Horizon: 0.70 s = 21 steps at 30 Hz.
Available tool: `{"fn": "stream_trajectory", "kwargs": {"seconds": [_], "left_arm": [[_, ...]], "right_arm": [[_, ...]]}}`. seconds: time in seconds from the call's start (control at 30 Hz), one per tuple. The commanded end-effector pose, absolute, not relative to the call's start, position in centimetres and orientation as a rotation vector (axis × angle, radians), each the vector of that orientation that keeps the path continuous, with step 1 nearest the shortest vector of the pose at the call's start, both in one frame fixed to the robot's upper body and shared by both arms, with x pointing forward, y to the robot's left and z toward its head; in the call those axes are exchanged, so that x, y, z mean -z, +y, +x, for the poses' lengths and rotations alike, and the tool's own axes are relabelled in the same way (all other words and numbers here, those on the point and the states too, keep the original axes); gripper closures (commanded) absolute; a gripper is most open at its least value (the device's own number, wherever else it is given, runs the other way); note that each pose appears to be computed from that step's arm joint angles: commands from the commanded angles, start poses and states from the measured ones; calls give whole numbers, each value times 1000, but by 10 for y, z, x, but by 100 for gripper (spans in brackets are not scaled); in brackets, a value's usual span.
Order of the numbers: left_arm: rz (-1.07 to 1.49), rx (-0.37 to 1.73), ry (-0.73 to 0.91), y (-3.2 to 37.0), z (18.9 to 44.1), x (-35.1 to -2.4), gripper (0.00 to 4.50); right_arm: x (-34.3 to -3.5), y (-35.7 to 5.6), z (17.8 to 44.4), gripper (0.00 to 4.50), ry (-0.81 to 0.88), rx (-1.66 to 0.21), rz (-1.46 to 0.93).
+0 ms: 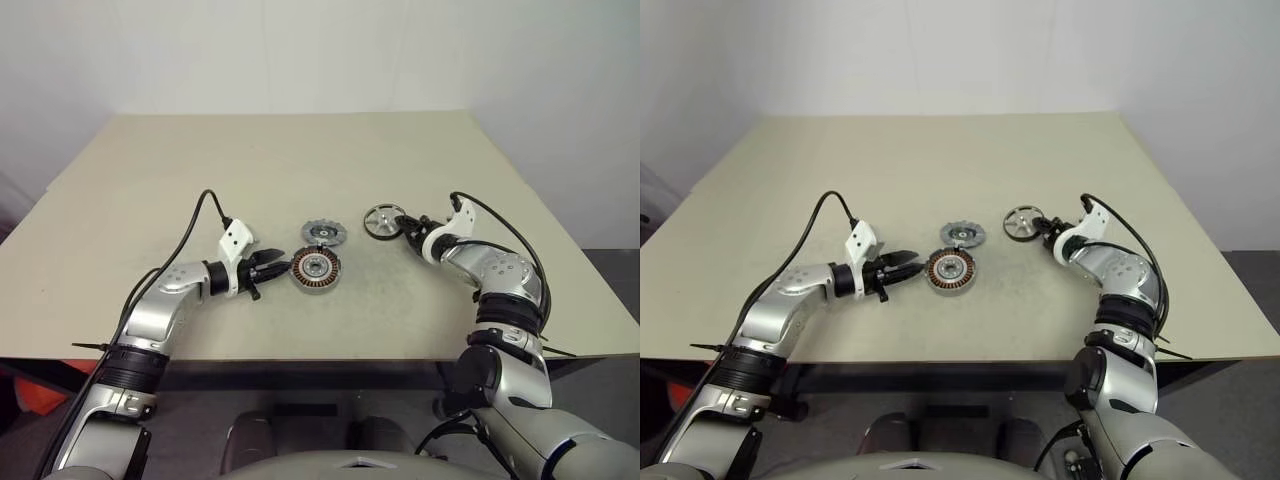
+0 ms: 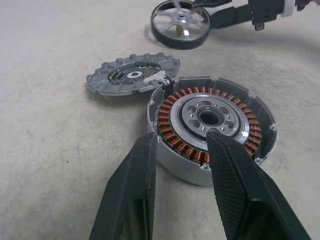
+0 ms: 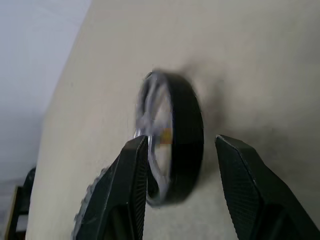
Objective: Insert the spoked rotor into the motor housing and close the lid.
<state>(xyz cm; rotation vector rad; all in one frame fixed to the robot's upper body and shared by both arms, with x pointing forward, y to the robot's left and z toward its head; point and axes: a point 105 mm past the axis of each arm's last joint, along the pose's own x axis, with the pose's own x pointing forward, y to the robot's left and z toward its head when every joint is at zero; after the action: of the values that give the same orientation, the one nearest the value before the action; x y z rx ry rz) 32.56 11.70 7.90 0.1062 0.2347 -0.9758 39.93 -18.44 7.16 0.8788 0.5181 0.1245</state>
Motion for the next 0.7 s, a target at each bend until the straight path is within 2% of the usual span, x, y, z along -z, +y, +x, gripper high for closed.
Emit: {"fn": "stream_trajectory", "kwargs": {"seconds": [0.03, 0.17, 0.37, 0.53, 0.7], "left_arm": [[143, 976, 188, 118, 327, -92, 284], [147, 973, 187, 119, 327, -92, 284], [153, 969, 190, 120, 329, -92, 284], [154, 967, 193, 121, 329, -91, 284], [147, 967, 191, 121, 329, -92, 284]], "right_arm": [[-83, -177, 402, 237, 485, -178, 888], [-81, -172, 402, 237, 495, -183, 876], [-77, -180, 406, 377, 486, -120, 882], [-96, -174, 406, 398, 442, -193, 925], [-128, -146, 393, 398, 435, -397, 983]]}}
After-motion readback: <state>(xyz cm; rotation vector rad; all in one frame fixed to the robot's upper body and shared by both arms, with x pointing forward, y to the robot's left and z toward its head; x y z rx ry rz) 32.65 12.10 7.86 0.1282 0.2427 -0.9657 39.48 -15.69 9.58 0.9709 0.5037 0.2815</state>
